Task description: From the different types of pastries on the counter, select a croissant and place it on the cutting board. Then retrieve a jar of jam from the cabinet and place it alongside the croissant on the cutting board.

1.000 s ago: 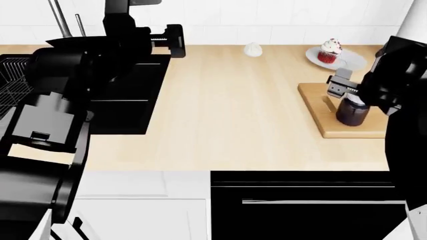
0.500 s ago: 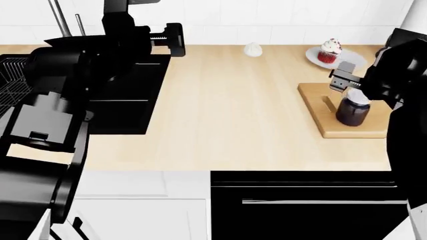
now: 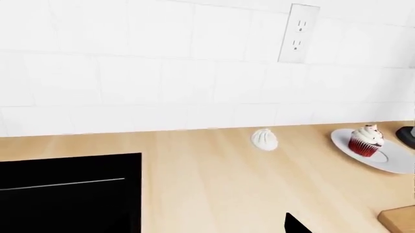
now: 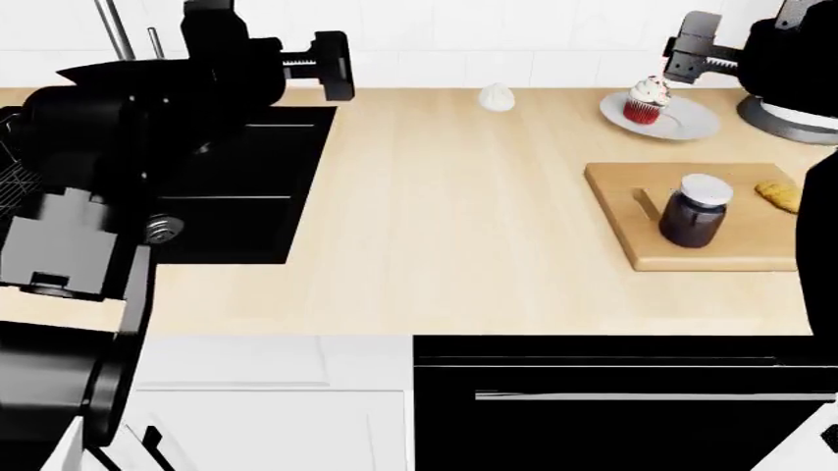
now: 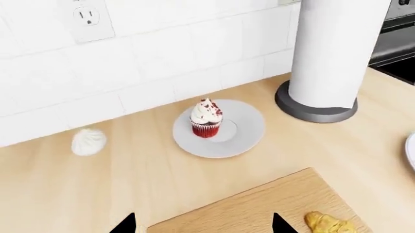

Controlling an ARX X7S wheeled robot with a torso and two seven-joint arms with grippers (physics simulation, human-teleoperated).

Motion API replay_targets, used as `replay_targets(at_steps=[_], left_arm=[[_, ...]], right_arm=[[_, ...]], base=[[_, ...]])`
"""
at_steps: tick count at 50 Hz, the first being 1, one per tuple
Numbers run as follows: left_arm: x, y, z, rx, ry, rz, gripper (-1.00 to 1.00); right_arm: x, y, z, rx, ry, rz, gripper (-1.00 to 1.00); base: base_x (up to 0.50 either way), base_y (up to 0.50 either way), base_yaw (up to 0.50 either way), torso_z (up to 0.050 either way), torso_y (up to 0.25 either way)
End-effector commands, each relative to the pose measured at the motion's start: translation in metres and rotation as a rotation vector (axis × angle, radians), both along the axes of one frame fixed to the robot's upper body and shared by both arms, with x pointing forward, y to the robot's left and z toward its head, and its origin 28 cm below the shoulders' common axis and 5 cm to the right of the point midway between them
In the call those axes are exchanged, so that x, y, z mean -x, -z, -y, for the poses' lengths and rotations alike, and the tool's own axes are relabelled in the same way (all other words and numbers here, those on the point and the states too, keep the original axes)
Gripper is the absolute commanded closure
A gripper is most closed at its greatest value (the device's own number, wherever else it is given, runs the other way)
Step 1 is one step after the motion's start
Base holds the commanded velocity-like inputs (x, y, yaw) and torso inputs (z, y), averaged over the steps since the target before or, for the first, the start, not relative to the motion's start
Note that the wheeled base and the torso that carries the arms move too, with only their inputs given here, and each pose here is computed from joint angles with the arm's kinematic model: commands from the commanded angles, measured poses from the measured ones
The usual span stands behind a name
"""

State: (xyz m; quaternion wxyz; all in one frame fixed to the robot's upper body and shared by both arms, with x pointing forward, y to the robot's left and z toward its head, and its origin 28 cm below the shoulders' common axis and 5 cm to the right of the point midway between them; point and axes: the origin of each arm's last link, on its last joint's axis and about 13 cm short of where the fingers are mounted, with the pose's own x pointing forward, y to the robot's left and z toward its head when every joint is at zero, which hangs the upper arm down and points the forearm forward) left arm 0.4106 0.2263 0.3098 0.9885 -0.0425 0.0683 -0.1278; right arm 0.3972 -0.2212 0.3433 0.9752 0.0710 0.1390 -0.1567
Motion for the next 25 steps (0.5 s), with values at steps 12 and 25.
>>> replay_targets(at_steps=[12,25], left_arm=[[0.056,-0.026,-0.017,0.068,0.053,0.051,-1.0],[0.069,-0.036,-0.015,0.092,0.09,0.079,-1.0]], right_arm=[[0.049,-0.018,-0.009,0.123,-0.247,0.172,-1.0],[0.089,-0.007,-0.019,0.14,-0.322,0.212,-1.0]], base=[[0.0,0.0,0.0,0.0,0.0],[0.0,0.0,0.0,0.0,0.0]])
